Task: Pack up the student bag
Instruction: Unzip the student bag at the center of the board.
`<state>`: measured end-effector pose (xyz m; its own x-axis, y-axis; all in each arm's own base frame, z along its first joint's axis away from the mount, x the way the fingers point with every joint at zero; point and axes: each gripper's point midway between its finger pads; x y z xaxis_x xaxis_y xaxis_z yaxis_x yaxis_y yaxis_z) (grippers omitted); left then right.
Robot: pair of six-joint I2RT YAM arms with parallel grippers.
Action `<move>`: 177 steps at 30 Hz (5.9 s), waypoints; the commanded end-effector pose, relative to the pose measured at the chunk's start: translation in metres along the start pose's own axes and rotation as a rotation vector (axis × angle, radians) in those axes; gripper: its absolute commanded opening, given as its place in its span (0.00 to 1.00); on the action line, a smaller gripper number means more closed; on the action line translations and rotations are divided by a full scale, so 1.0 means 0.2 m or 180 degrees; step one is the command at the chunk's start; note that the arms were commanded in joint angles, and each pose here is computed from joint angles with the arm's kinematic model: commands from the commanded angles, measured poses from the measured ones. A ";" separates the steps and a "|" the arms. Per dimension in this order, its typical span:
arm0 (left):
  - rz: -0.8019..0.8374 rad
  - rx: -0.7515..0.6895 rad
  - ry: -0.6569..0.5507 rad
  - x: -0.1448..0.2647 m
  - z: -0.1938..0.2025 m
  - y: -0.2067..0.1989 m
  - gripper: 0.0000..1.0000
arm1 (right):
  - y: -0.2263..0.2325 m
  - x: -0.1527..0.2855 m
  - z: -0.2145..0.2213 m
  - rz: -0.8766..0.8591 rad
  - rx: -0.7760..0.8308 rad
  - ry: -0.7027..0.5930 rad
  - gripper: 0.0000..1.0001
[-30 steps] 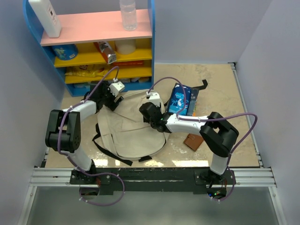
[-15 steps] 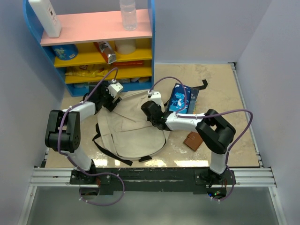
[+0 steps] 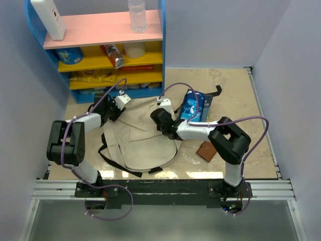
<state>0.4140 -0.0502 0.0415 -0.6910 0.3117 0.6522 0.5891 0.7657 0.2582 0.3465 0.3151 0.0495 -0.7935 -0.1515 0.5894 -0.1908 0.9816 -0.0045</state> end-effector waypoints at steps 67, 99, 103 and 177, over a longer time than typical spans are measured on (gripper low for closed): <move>0.1111 -0.0437 -0.0759 -0.03 -0.72 -0.46 0.65 | 0.12 0.18 -0.02 -0.0678 -0.0131 -0.0381 0.00; 0.0105 0.0329 0.0134 0.13 -0.31 -0.12 0.00 | 0.34 0.08 -0.22 -0.0867 0.0036 -0.0529 0.00; 0.0210 0.0431 0.0077 0.23 -0.33 -0.08 0.49 | 0.38 0.05 -0.22 -0.0910 0.0059 -0.0510 0.00; 0.0891 0.0149 0.0304 -0.29 -0.26 -0.56 0.42 | 1.13 0.67 0.21 -0.1960 0.0647 -0.0286 0.00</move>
<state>0.4013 -0.1866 0.0258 -0.4395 0.5078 0.7409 0.7475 0.6642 -0.0117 0.2020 0.4863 0.0766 -0.5994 -0.6441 0.4753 -0.6915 0.7157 0.0980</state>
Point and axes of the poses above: each gripper's point midway between its finger pads, its own x axis back along the fingers, its own y axis along the line the jaws close on, z = x × y, and after that the axes turned 5 degrees about x, right-handed
